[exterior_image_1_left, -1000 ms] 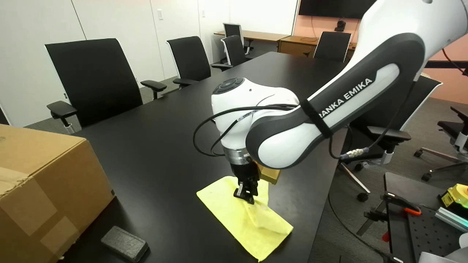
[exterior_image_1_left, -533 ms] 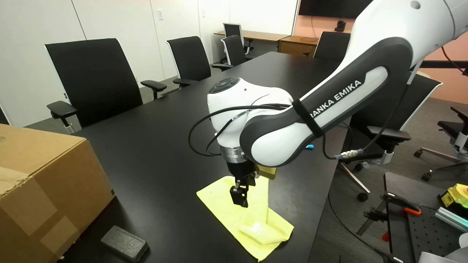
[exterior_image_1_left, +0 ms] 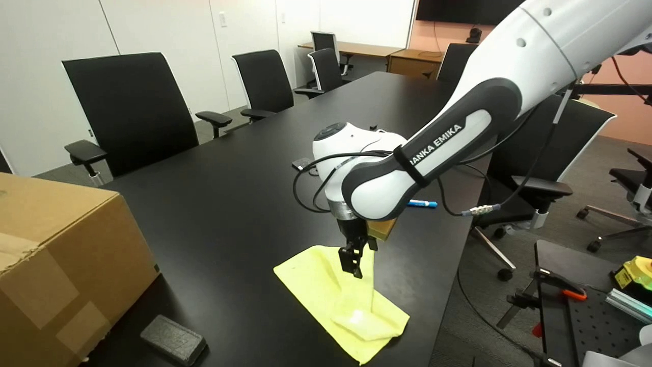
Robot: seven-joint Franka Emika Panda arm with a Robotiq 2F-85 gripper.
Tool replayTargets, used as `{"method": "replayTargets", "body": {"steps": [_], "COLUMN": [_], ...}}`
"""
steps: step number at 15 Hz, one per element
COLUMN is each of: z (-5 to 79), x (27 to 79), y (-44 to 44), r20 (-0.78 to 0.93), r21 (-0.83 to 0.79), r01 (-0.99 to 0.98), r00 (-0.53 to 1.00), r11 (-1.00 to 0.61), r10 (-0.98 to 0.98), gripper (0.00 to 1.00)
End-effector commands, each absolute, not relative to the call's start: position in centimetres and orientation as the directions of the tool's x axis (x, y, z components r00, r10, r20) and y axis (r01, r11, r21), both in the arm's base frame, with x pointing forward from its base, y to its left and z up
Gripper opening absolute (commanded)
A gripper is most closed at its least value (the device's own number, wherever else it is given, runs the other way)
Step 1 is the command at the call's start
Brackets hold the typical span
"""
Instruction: Fold the towel in half
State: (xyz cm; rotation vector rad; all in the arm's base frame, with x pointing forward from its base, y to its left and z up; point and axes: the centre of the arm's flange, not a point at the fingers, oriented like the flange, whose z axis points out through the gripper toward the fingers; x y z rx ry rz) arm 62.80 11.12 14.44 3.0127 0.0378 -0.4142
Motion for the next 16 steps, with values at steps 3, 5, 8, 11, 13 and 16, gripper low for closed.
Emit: {"method": "replayTargets", "body": {"steps": [3,5,8,11,13,16], "z": [9.8,9.3,9.5,10.5,10.7,10.6], "x": [63.2,63.4,63.9,64.5,64.9,65.6], "y": [6.8,5.3,3.0,0.6,-0.6,-1.5], "r20": [-0.354,-0.351,-0.321,-0.27,-0.241,-0.204], "r21": [0.008,-0.041,-0.115,-0.162,-0.177,-0.183], "r01": [-0.137,-0.181,-0.227,-0.228,-0.201,-0.138], "r00": [0.926,0.923,0.93,0.946,0.958,0.974], "r11": [-0.991,-0.983,-0.967,-0.96,-0.963,-0.973], "r10": [-0.131,-0.156,-0.18,-0.179,-0.156,-0.1], "gripper": [1.0,1.0,1.0,1.0,1.0,1.0]}}
